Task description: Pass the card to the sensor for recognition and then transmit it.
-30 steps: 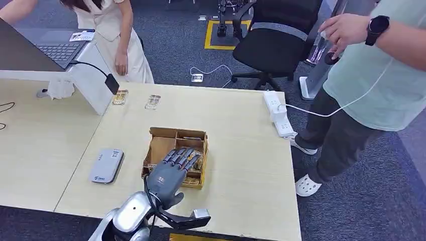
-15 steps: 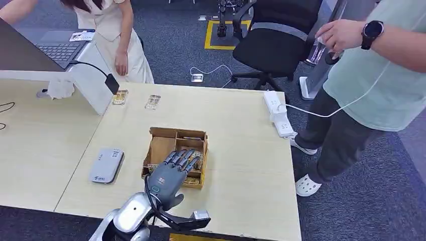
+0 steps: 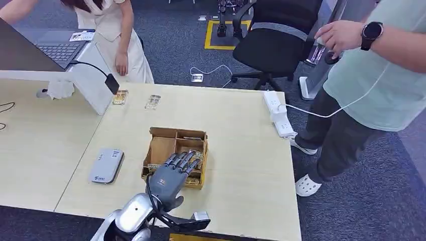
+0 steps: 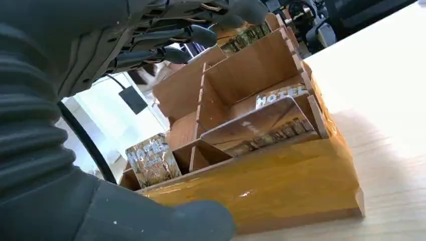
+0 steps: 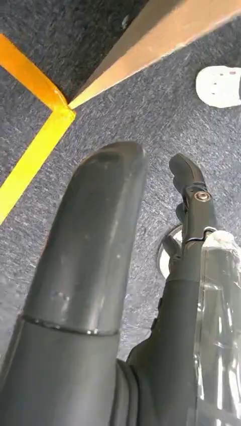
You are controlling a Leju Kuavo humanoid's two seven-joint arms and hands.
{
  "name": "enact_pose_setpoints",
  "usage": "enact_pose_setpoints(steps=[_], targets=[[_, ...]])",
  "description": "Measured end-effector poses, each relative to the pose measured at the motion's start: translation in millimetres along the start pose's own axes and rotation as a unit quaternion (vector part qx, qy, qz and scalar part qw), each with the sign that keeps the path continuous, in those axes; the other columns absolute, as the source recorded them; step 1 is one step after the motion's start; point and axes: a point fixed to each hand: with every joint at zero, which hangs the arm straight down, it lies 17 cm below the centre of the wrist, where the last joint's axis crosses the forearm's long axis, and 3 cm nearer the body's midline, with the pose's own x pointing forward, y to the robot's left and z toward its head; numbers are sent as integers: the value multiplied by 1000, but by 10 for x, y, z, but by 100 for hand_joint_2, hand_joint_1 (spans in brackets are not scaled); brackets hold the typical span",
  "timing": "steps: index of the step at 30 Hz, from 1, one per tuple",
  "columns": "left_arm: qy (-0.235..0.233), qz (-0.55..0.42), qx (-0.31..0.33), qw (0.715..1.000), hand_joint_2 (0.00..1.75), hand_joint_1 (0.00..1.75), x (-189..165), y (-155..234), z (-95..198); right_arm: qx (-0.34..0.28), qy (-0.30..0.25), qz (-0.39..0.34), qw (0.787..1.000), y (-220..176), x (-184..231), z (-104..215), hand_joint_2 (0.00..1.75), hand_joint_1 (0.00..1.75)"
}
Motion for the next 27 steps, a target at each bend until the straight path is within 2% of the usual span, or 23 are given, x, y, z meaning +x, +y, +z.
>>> enact_pose_setpoints(steps=[27], targets=[[0,6,-4,1000,175,0,31,-54,-32,15,7,13,1000,96,-153,26,0,0]])
